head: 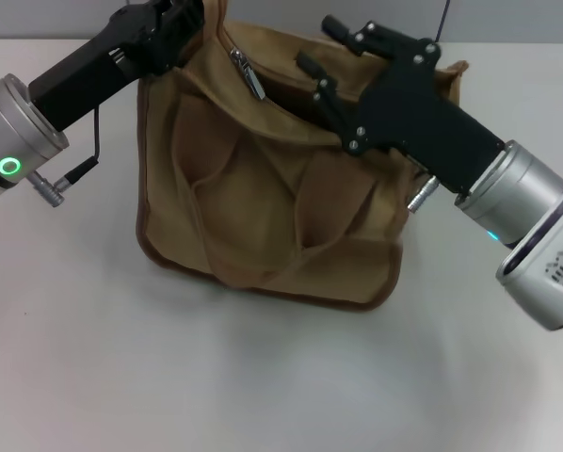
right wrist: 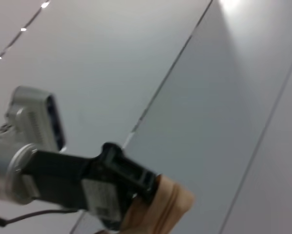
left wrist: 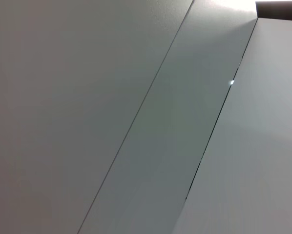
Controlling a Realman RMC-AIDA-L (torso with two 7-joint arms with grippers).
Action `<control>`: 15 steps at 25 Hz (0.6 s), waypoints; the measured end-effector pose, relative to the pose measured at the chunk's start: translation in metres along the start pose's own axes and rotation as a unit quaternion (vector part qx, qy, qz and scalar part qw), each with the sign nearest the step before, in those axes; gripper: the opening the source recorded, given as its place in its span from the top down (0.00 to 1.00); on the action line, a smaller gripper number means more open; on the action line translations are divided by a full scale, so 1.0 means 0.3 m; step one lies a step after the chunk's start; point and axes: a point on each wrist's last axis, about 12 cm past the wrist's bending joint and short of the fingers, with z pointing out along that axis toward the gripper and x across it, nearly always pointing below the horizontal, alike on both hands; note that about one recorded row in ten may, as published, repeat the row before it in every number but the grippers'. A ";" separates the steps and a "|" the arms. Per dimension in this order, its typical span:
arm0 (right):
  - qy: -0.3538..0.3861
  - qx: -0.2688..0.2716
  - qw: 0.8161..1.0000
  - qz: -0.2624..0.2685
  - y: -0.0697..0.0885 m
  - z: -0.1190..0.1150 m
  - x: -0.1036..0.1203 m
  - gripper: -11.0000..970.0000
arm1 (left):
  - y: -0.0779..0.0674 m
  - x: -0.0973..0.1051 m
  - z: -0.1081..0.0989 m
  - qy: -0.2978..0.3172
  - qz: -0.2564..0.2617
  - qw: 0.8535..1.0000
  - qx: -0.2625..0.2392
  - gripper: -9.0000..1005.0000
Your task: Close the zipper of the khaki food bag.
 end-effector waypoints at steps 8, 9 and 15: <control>0.011 0.036 0.998 0.041 0.059 0.017 -0.015 0.66 | 0.000 0.000 0.001 0.000 0.000 1.000 0.000 0.93; 0.011 0.035 0.998 0.049 0.069 0.019 -0.018 0.66 | 0.000 0.000 0.001 0.000 0.000 1.000 0.000 0.93; 0.012 0.025 0.997 0.077 0.117 0.022 -0.033 0.66 | 0.000 0.000 0.002 0.000 -0.004 1.000 0.001 0.93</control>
